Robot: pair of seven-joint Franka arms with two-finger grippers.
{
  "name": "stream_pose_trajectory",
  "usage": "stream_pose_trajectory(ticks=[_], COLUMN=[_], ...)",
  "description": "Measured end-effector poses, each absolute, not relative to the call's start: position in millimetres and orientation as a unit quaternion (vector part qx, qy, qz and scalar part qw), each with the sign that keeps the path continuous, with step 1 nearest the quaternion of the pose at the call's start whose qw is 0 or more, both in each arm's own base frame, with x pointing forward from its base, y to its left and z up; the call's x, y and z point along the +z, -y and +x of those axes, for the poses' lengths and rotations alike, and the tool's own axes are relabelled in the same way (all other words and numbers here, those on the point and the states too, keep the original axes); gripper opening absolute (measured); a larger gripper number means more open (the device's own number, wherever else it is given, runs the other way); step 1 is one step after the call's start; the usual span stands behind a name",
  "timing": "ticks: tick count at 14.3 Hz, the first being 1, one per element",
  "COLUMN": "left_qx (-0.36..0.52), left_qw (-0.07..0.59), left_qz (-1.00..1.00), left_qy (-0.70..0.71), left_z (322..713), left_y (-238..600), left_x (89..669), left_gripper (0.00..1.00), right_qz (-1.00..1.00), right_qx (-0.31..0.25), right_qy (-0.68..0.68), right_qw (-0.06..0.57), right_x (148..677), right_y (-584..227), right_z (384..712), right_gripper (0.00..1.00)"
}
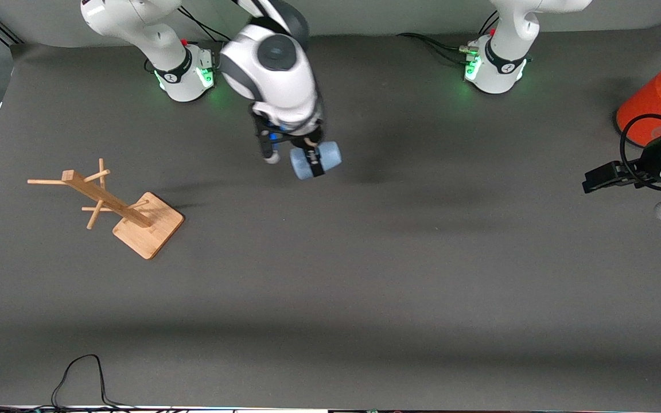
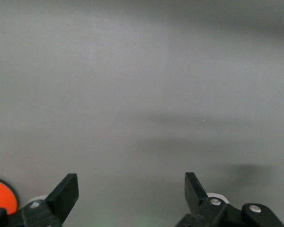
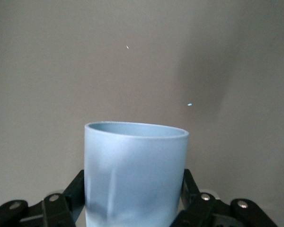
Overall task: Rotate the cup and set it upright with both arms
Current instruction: 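Pull the blue cup off the peg and carry it to mid-table, then set the cup down upside down and open the right gripper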
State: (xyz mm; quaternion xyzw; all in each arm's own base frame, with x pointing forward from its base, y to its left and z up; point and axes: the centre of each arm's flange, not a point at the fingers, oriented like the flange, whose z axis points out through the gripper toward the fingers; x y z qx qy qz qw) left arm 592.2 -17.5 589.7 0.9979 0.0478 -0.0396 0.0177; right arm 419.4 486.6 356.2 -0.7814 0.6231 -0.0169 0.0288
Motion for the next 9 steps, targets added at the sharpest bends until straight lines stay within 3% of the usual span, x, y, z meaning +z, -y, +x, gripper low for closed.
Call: stream_pose_trajectory(ticks=[4, 9], left_qx=[-0.033, -0.041], left_qw=[0.028, 0.029], left_qz=[0.998, 0.998], left_qy=[-0.048, -0.045], left_z=[591, 594], left_y=[19, 24], left_x=[597, 588], left_gripper=[1.0, 1.0], right_qz=[-0.774, -0.762], right_qx=[-0.036, -0.054], right_qy=[-0.632, -0.645], right_qw=[0.013, 0.003], right_x=[271, 219], right_y=[-539, -560], right_z=[397, 394], right_gripper=[0.81, 0.82])
